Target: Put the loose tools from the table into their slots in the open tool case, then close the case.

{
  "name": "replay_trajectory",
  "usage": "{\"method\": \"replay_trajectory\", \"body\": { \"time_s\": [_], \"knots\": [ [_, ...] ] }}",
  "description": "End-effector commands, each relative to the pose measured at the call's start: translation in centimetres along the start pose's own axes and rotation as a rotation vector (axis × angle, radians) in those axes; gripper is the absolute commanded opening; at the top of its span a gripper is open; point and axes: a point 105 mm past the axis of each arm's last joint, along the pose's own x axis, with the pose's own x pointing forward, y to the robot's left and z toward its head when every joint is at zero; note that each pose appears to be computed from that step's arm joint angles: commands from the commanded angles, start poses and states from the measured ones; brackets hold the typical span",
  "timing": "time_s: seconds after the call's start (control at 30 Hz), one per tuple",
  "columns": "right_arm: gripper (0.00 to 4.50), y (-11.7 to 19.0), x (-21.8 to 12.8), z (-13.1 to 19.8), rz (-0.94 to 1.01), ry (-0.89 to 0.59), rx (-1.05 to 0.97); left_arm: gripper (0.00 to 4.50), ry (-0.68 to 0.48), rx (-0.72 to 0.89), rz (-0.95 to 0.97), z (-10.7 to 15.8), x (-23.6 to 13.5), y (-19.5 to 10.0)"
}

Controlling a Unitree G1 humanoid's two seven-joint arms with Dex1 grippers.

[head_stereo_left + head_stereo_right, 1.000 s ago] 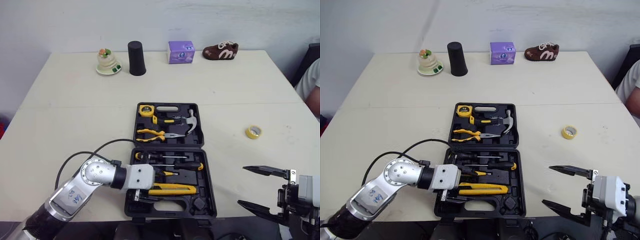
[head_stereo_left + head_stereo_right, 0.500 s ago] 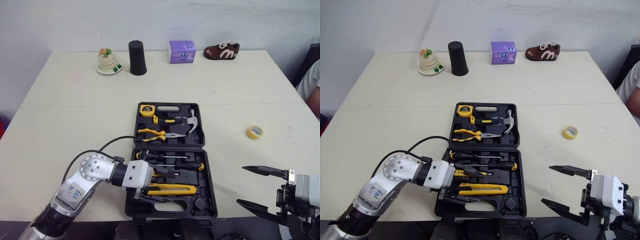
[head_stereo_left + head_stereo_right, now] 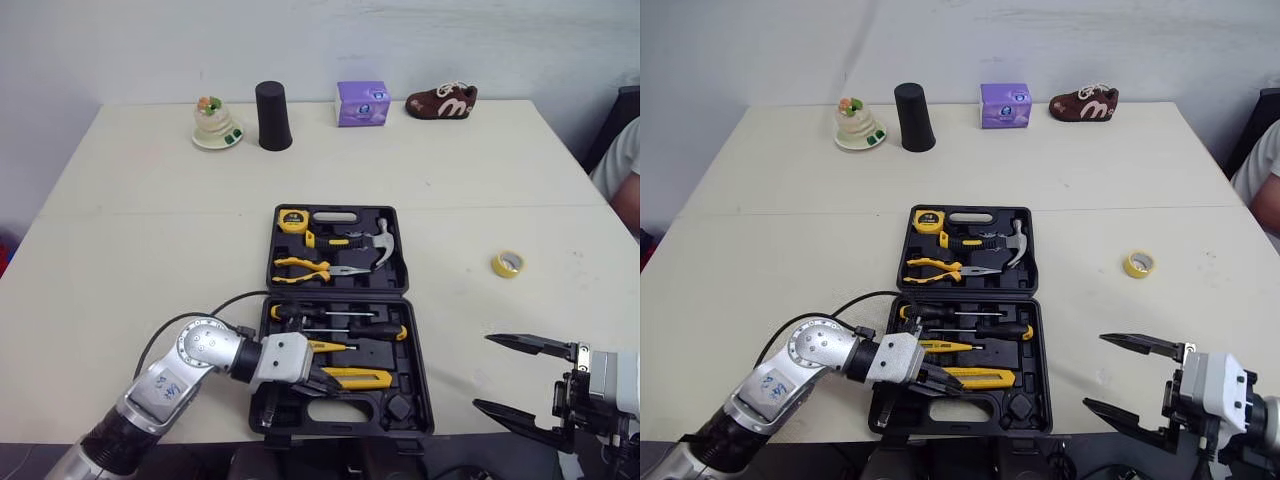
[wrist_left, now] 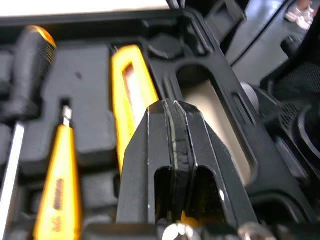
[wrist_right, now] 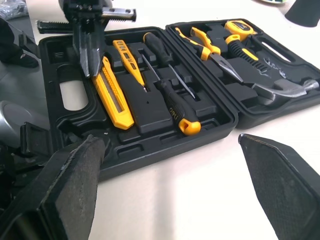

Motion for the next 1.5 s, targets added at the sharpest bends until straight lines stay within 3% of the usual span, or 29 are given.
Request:
{"method": "replay_trajectory", "body": {
  "time_s": [0.03,0.17,0.33,0.47,0.6,0.77,0.87,0.93,1.0,1.1,1.13,1.3,1.4,1.5],
  "knots": [
    [4.50,-0.2,-0.5,0.1,-0.028,0.003,-0.015,0.06,0.106,-0.043,-0.014,-2.5,0.2,-0.7],
    [4.50,0.1,-0.5,-0.1,-0.031,0.004,-0.005,0.06,0.135,-0.120,0.040,-3.4,0.0,-0.1],
    [4.50,0.0,-0.3,-0.3,-0.038,0.001,0.000,0.06,0.228,-0.333,0.078,-5.5,-0.5,-0.3],
    [4.50,-0.1,-0.1,-0.2,-0.037,-0.012,0.003,0.06,0.324,-0.337,-0.015,-6.6,-1.0,-1.6],
    [4.50,-0.4,-0.2,-0.4,-0.059,-0.006,-0.002,0.06,0.134,-0.201,0.040,-3.8,0.0,-0.1],
    [4.50,-2.3,-3.0,-1.9,-0.229,0.060,0.015,0.06,-0.087,-0.025,0.287,0.3,-1.9,3.6],
    [4.50,-4.1,-5.6,-2.6,-0.388,0.099,0.010,0.89,-0.235,-0.048,0.383,2.7,-5.0,4.2],
    [4.50,-6.1,-8.1,-2.7,-0.529,0.125,-0.024,1.79,-0.244,-0.089,0.510,2.4,-8.5,4.4],
    [4.50,-7.7,-10.6,-2.9,-0.665,0.153,-0.042,2.65,-0.136,-0.119,0.593,0.3,-11.3,4.1],
    [4.50,-8.9,-14.4,-3.8,-0.869,0.196,-0.041,3.97,-0.070,-0.174,1.020,-2.7,-20.5,4.7],
    [4.50,-9.3,-16.3,-5.0,-0.984,0.273,-0.008,4.36,-0.050,-0.196,1.117,-3.8,-22.8,4.1],
    [4.50,-9.0,-21.4,-7.6,-1.250,0.385,0.036,4.44,0.079,-0.275,1.404,-8.2,-29.4,-0.2],
    [4.50,-7.9,-24.3,-8.7,-1.373,0.433,0.046,4.44,0.097,-0.304,1.529,-9.1,-32.0,-2.4],
    [4.50,-5.2,-28.0,-11.3,-1.533,0.576,0.171,4.44,0.089,-0.326,1.629,-9.3,-33.7,-4.1]
  ]
}}
